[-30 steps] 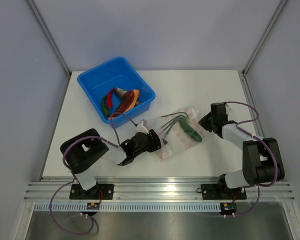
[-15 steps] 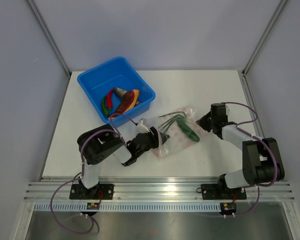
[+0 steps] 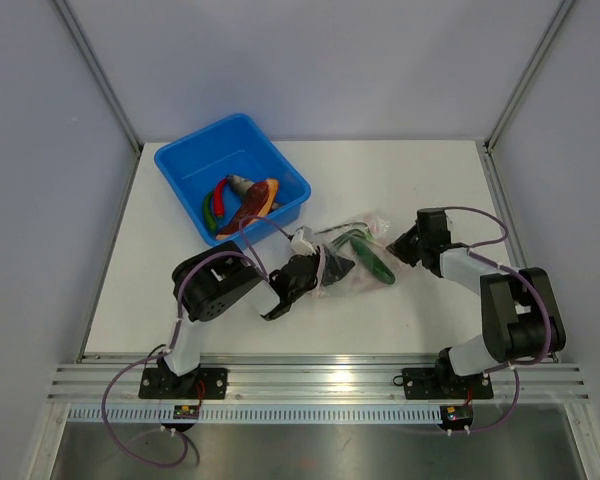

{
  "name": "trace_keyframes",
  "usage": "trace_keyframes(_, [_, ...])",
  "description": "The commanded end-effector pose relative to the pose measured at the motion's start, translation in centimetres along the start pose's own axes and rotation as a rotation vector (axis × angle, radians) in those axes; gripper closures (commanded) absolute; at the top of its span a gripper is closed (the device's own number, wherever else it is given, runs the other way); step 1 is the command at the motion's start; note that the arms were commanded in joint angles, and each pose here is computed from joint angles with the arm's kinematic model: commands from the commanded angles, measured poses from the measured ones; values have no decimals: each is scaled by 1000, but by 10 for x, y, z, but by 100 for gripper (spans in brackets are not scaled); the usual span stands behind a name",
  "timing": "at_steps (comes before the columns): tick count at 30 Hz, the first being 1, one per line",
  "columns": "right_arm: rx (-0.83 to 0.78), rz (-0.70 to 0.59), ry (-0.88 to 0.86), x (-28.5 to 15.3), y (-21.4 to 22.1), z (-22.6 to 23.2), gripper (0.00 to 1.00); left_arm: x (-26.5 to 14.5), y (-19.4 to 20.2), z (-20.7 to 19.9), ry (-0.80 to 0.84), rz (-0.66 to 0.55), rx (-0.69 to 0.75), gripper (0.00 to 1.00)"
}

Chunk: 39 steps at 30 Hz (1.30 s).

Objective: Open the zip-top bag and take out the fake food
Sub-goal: Pick up the fake vegetable from the zipper food storage bag.

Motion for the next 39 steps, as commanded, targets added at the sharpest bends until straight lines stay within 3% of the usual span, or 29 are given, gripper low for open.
trace_keyframes(1, [-21, 16, -16, 3, 2, 13, 100, 9, 2, -9, 62, 10, -13, 51])
trace_keyframes(10, [-80, 9, 49, -3, -5, 14, 97, 6, 0, -9, 64, -4, -17, 51])
trace_keyframes(18, [-171, 6, 53, -17, -11, 21, 53, 2, -3, -8, 57, -18, -10, 51])
trace_keyframes(23, [-218, -71, 46, -38, -18, 26, 51, 0, -5, -7, 59, -34, -18, 51])
trace_keyframes(30, [-263, -128, 25, -60, -14, 22, 56, 0, -6, -7, 54, -42, -13, 50])
trace_keyframes(39, [-274, -16, 55, -31, 9, 12, 53, -2, -6, -6, 61, -41, -11, 47])
Point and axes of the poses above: each gripper's point midway between its finger pads, its own x axis out along the fingers, its own z axis along the line the jaws close on, y = z × x, the point moved 5 cm from there along -x, back along the fingers, and after that the axes turned 6 degrees about -x, right-handed, at the moved point
